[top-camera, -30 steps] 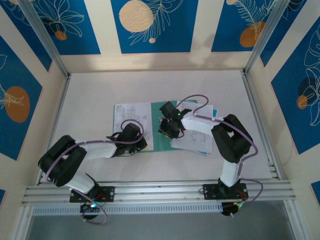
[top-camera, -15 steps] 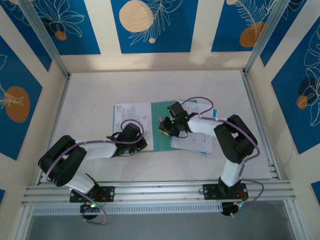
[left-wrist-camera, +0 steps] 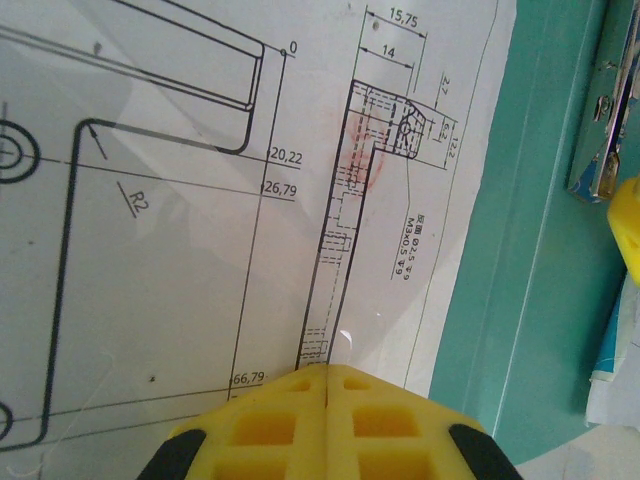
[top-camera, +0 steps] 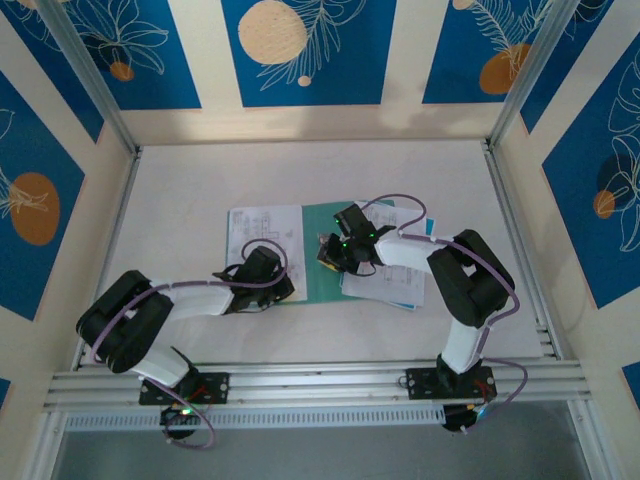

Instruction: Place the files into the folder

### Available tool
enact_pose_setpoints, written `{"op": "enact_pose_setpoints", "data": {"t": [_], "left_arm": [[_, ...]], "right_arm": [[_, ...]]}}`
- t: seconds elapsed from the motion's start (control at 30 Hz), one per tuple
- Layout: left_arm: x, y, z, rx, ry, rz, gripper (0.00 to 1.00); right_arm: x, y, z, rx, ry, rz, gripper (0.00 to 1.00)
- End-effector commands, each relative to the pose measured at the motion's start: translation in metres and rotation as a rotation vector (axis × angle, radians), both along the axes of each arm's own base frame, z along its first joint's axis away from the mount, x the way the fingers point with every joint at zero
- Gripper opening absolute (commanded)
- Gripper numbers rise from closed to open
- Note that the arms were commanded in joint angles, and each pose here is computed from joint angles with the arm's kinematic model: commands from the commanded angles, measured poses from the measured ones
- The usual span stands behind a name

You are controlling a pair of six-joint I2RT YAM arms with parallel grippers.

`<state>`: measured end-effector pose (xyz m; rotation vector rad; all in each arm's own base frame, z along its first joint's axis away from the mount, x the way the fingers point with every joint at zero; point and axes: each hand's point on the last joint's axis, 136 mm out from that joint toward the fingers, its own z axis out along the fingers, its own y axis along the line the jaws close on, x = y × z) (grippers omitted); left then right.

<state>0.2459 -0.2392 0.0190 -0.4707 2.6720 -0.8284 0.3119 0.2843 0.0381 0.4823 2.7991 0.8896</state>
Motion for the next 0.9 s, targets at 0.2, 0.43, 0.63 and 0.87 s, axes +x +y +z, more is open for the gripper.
{"op": "enact_pose_setpoints", "data": {"t": [0.2, 0.43, 0.63, 0.87], "left_arm": [[-0.016, 0.013, -0.019, 0.089, 0.067, -0.014, 0.0], [-0.017, 0.014, -0.019, 0.094, 0.07, -0.014, 0.0], [-0.018, 0.014, -0.019, 0.095, 0.071, -0.017, 0.0], [-0.018, 0.016, -0.019, 0.101, 0.071, -0.016, 0.0]], "right_arm": [[-0.009, -0.006, -0.016, -0.044, 0.042, -0.01, 0.27], [-0.002, 0.003, -0.017, -0.024, 0.036, 0.002, 0.23], [0.0, 0.002, -0.019, -0.016, 0.04, -0.007, 0.17], [-0.002, -0.004, -0.024, -0.027, 0.059, -0.025, 0.07]]}}
